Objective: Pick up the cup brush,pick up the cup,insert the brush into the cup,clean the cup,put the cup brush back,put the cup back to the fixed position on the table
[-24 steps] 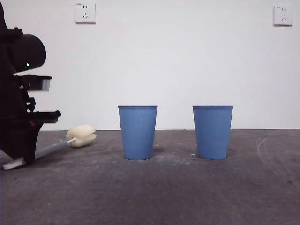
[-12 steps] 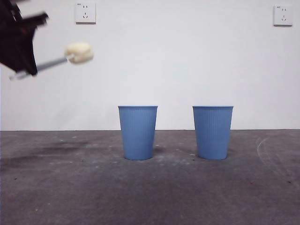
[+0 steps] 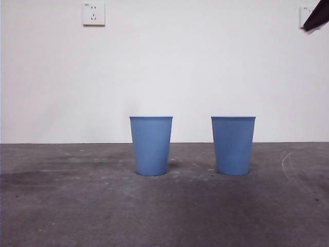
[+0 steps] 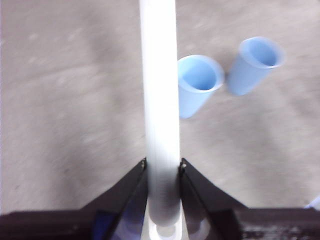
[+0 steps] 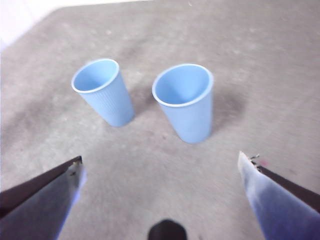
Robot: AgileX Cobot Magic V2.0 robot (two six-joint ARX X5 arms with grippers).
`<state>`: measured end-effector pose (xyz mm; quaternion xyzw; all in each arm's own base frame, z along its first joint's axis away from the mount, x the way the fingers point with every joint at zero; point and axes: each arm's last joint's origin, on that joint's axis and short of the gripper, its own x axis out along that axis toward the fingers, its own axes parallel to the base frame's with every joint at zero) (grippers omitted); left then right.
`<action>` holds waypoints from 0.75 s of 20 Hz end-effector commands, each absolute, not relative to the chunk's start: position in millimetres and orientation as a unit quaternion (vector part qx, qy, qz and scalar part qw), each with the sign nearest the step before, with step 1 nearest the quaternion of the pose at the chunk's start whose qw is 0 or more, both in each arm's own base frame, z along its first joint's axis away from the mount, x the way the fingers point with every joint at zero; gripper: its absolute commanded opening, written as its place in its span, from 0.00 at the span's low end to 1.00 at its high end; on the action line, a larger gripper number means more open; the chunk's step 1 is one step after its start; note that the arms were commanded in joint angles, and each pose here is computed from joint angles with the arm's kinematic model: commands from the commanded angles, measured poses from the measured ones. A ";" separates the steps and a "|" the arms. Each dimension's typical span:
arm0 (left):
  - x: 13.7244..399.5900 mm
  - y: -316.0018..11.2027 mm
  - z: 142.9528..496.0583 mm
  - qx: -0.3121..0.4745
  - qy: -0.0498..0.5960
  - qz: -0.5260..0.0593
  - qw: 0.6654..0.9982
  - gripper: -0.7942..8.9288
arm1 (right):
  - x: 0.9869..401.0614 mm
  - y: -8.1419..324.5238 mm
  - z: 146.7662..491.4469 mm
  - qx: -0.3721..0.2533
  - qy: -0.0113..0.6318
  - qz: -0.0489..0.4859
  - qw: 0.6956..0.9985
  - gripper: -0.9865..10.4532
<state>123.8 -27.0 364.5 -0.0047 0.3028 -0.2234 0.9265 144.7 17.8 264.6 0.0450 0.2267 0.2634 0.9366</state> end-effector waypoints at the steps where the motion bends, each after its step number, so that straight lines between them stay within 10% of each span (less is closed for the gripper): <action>1: 108.5 -24.9 365.1 -0.002 0.288 -0.231 0.929 0.07 | 152.2 25.8 238.8 0.064 0.241 0.261 0.933 0.63; 15: 88.7 -23.2 362.0 0.000 0.307 -0.240 0.921 0.07 | 202.9 77.2 151.3 -0.013 0.185 0.207 0.961 0.63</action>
